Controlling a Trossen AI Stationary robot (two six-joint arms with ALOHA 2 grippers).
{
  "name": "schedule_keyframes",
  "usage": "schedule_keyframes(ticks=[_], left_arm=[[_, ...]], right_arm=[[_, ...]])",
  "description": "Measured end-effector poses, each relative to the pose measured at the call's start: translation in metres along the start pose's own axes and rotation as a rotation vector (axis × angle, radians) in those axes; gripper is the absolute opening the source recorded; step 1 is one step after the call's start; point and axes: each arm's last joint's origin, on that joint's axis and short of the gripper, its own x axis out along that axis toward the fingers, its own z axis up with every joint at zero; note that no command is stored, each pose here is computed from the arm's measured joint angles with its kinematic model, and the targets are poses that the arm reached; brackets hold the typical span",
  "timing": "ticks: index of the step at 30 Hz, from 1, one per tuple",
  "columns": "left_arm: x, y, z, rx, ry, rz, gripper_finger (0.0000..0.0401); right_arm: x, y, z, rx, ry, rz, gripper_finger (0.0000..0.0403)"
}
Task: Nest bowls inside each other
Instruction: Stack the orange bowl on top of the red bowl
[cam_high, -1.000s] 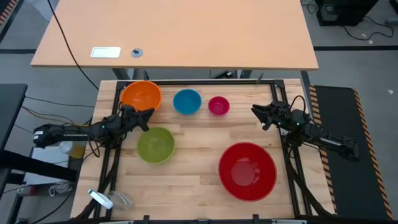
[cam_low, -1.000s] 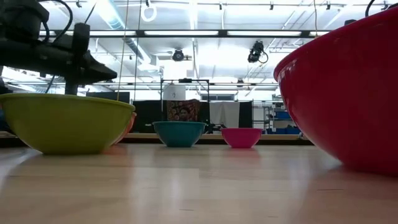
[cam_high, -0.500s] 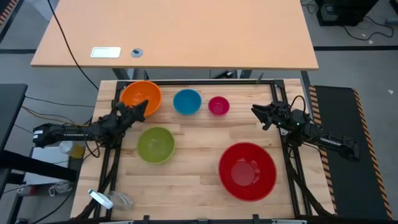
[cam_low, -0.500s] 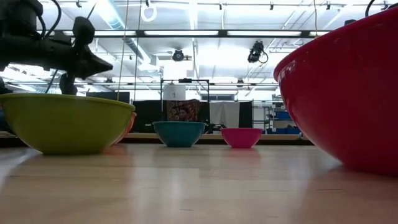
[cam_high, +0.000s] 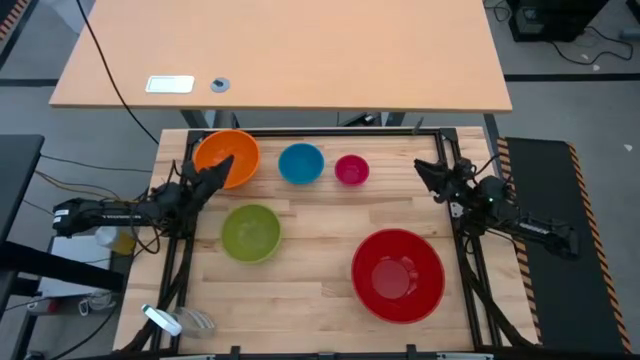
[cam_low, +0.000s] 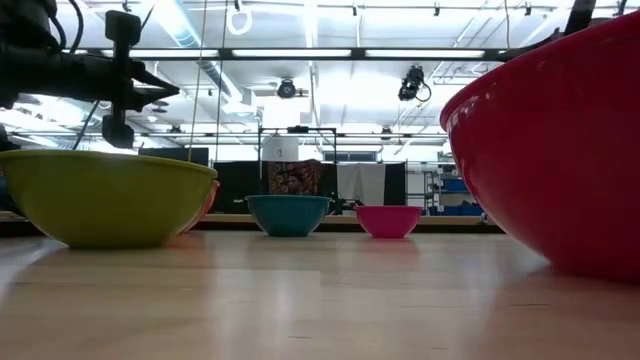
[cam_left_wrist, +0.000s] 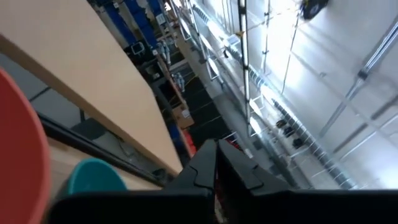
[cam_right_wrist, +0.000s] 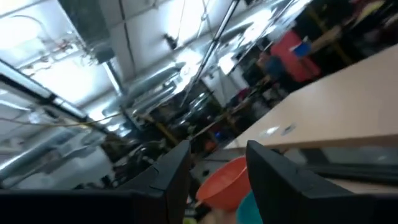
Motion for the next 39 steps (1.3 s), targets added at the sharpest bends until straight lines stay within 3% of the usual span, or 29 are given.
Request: schedule_keyframes(ticks=[10, 19, 24, 28, 34, 39], left_arm=[[0.011, -0.03, 0.008, -0.029, -0.01, -0.033, 0.0016], [0.023, -0.048, 0.019, 0.132, -0.038, 0.048, 0.0016], [0.029, -0.063, 0.034, 0.317, 0.038, 0.24, 0.0016], [0.026, -0.072, 0.051, 0.407, 0.109, 0.461, 0.0029], [0.02, -0.079, 0.071, 0.464, 0.229, 0.696, 0.0105], [0.027, -0.067, 0.067, 0.483, 0.404, 0.836, 0.0162]], right_arm=[[0.037, 0.009, 0.002, -0.086, 0.276, -0.078, 0.0161], [0.14, 0.034, 0.012, -0.12, 0.483, -0.058, 0.0161], [0.198, 0.04, 0.007, -0.178, 0.583, 0.063, 0.0161], [0.235, 0.04, 0.0, -0.204, 0.662, 0.037, 0.016], [0.274, 0.044, -0.008, -0.275, 0.752, 0.022, 0.016], [0.303, 0.05, -0.02, -0.35, 0.812, 0.023, 0.016]])
